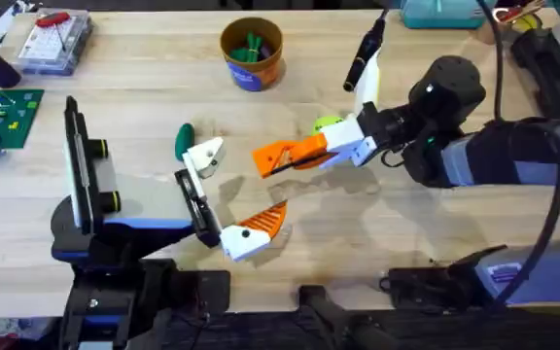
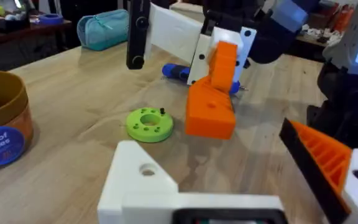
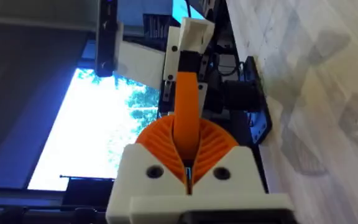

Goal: Pick up the gripper from the table and insert it into the empty holder that is missing its gripper. Then pick up a screw, insert it into the mounting hole, and use the screwdriver to tighten it. Finally, clean up the table by picking up the vegetable and placing it into the bucket.

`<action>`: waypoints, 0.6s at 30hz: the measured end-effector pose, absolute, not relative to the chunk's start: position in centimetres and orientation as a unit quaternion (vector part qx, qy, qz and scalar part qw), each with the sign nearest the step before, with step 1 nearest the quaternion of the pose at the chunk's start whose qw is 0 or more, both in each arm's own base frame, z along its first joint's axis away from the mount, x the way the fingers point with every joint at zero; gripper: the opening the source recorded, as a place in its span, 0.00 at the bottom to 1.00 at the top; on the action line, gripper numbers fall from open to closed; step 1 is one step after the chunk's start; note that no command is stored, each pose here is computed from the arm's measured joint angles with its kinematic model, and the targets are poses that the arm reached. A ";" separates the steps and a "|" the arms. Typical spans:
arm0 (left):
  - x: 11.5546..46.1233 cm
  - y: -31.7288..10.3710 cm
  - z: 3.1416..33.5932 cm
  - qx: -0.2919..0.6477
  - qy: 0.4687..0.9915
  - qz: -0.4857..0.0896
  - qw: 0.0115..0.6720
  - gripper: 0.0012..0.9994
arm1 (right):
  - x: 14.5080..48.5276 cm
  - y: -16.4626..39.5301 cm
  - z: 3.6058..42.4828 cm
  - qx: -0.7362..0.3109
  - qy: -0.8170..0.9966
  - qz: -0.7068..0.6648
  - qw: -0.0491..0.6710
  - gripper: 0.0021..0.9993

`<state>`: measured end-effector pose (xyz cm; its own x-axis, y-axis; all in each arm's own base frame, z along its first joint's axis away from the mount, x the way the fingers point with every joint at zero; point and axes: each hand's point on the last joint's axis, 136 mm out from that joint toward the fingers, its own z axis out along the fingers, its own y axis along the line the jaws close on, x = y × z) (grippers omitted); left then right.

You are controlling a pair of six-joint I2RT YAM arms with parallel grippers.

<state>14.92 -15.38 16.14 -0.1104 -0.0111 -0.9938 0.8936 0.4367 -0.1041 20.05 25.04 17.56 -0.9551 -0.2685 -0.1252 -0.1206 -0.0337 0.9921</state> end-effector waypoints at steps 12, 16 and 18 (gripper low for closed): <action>14.9 -15.4 16.1 0.350 0.630 -0.398 0.567 0.99 | 20.1 26.2 17.0 0.128 -0.696 -0.704 0.050 0.00; 14.9 -15.4 16.1 0.351 0.630 -0.399 0.567 0.99 | 20.2 26.3 16.9 0.125 -0.697 -0.704 0.049 0.00; 14.9 -15.4 16.1 0.350 0.630 -0.399 0.567 0.99 | 20.2 26.3 16.9 0.125 -0.697 -0.704 0.049 0.00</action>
<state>14.92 -15.38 16.14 -0.1105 -0.0111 -0.9938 0.8935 0.4367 -0.1043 20.23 26.30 16.89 -0.9639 -0.2438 -0.1070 -0.1047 -0.0227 0.9942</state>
